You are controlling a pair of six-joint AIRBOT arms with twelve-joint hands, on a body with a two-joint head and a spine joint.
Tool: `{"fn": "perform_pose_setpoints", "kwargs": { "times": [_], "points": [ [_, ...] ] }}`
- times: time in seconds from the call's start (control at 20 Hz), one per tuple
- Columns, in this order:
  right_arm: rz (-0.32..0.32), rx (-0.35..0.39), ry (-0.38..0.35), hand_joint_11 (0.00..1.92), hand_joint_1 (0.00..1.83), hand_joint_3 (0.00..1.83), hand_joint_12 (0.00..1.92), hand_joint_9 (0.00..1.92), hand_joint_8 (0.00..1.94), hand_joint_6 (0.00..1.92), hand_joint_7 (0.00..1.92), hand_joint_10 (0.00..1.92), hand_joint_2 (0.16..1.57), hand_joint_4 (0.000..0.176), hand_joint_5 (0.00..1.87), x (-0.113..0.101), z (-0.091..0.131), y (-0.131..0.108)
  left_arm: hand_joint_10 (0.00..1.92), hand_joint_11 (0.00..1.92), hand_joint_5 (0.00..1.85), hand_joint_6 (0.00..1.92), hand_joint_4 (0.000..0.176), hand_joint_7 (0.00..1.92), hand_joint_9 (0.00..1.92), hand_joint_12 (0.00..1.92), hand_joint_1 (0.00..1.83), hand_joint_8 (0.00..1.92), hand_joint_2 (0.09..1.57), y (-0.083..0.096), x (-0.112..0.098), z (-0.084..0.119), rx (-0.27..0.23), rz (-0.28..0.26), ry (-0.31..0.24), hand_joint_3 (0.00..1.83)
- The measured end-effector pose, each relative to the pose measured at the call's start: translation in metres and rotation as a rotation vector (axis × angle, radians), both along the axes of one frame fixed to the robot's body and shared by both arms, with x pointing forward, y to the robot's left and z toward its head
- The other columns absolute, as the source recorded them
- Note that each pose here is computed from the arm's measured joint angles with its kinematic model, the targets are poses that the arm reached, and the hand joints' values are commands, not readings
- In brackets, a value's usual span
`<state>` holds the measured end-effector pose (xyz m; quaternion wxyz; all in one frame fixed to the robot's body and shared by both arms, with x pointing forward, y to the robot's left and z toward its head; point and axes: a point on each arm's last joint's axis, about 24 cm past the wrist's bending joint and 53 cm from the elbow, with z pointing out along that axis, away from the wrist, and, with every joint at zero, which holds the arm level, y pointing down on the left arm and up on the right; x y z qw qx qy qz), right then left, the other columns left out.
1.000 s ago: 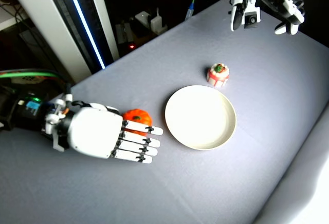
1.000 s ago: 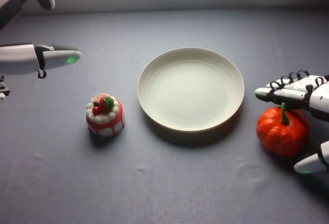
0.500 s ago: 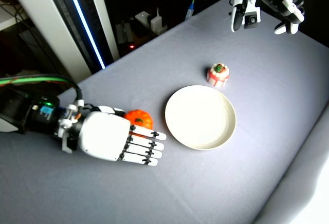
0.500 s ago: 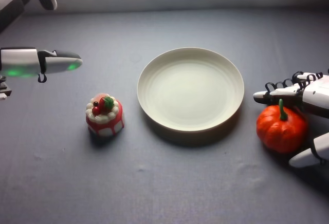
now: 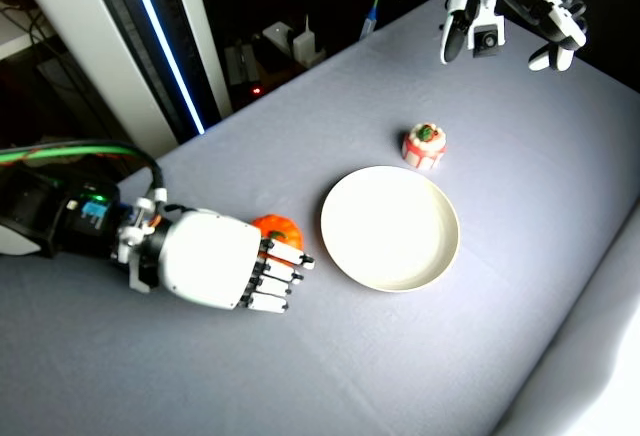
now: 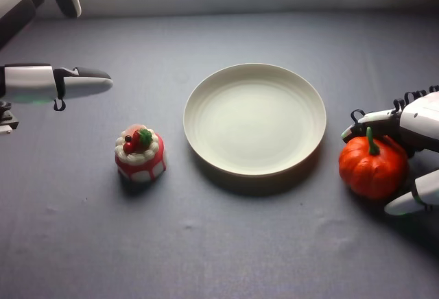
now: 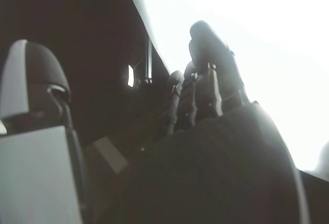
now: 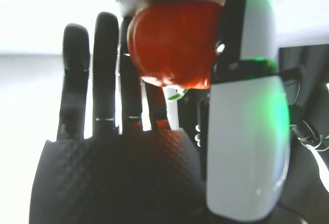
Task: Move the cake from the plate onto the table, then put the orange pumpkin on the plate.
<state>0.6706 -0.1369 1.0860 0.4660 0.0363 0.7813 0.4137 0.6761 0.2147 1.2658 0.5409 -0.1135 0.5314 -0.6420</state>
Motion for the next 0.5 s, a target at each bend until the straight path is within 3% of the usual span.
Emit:
{"fn": "perform_pose_setpoints", "kwargs": {
  "times": [0.05, 0.1, 0.15, 0.2, 0.25, 0.3, 0.35, 0.4, 0.5],
  "points": [
    [0.001, 0.001, 0.001, 0.79, 1.21, 0.00, 1.58, 0.84, 1.27, 1.21, 0.91, 1.37, 1.19, 0.000, 0.78, -0.001, 0.000, 0.000, 0.52, 0.08, 0.04, 0.00, 0.000, 0.00, 0.00, 1.79, 1.13, 0.00, 0.96, 0.000, 0.000, 0.000, 0.001, 0.001, -0.001, 0.00],
    [0.001, -0.002, 0.003, 0.83, 1.22, 0.00, 1.58, 0.86, 1.27, 1.17, 0.92, 1.38, 1.18, 0.000, 0.79, -0.002, 0.001, -0.001, 0.50, 0.02, 0.02, 0.00, 0.000, 0.00, 0.00, 1.87, 1.14, 0.00, 0.96, 0.001, 0.000, 0.000, 0.000, 0.002, 0.000, 0.00],
    [0.000, -0.005, -0.003, 0.85, 1.22, 0.00, 1.60, 0.88, 1.22, 1.15, 0.95, 1.36, 1.17, 0.000, 0.81, -0.001, 0.003, -0.002, 0.49, 0.00, 0.02, 0.00, 0.021, 0.00, 0.00, 1.90, 1.15, 0.00, 0.97, 0.000, 0.000, 0.000, 0.000, 0.001, 0.000, 0.00],
    [0.003, -0.014, -0.005, 0.80, 1.23, 0.00, 1.73, 0.83, 1.33, 1.07, 0.92, 1.52, 1.17, 0.000, 0.83, -0.002, 0.006, -0.002, 0.57, 0.00, 0.02, 0.00, 0.042, 0.00, 0.00, 1.89, 1.12, 0.00, 0.98, 0.000, 0.000, 0.000, 0.000, 0.000, 0.001, 0.00],
    [0.007, -0.024, -0.016, 0.80, 1.23, 0.00, 1.73, 0.83, 1.33, 1.07, 0.92, 1.52, 1.17, 0.000, 0.83, -0.002, 0.011, -0.003, 0.57, 0.00, 0.02, 0.00, 0.042, 0.00, 0.00, 1.89, 1.12, 0.00, 0.98, -0.001, 0.001, -0.001, -0.002, 0.000, 0.001, 0.00],
    [0.011, -0.021, -0.033, 0.77, 1.24, 0.00, 1.80, 0.80, 1.34, 1.03, 0.91, 1.58, 1.17, 0.000, 0.85, -0.001, 0.021, -0.002, 0.65, 0.07, 0.00, 0.00, 0.018, 0.00, 0.00, 1.84, 1.14, 0.00, 0.98, -0.002, 0.001, -0.002, 0.002, -0.002, 0.003, 0.00],
    [0.016, -0.023, -0.056, 0.77, 1.24, 0.00, 1.80, 0.80, 1.34, 1.03, 0.91, 1.58, 1.17, 0.000, 0.85, 0.000, 0.031, -0.003, 0.65, 0.07, 0.00, 0.00, 0.018, 0.00, 0.00, 1.84, 1.14, 0.00, 0.98, -0.002, 0.000, -0.002, 0.003, -0.004, 0.003, 0.00],
    [0.020, -0.017, -0.087, 0.81, 1.24, 0.00, 1.77, 0.84, 1.25, 1.02, 0.96, 1.50, 1.15, 0.000, 0.87, 0.001, 0.045, -0.003, 0.66, 0.02, 0.00, 0.00, 0.033, 0.00, 0.00, 1.83, 1.07, 0.00, 0.95, -0.002, 0.001, -0.002, 0.003, -0.003, 0.004, 0.00],
    [0.034, -0.006, -0.141, 0.83, 1.25, 0.00, 1.81, 0.87, 1.26, 0.93, 0.98, 1.54, 1.14, 0.000, 0.90, 0.002, 0.068, 0.000, 0.67, 0.00, 0.00, 0.00, 0.030, 0.02, 0.00, 1.80, 1.12, 0.00, 0.97, 0.000, 0.002, -0.002, 0.005, 0.003, 0.002, 0.00]
  ]
}}
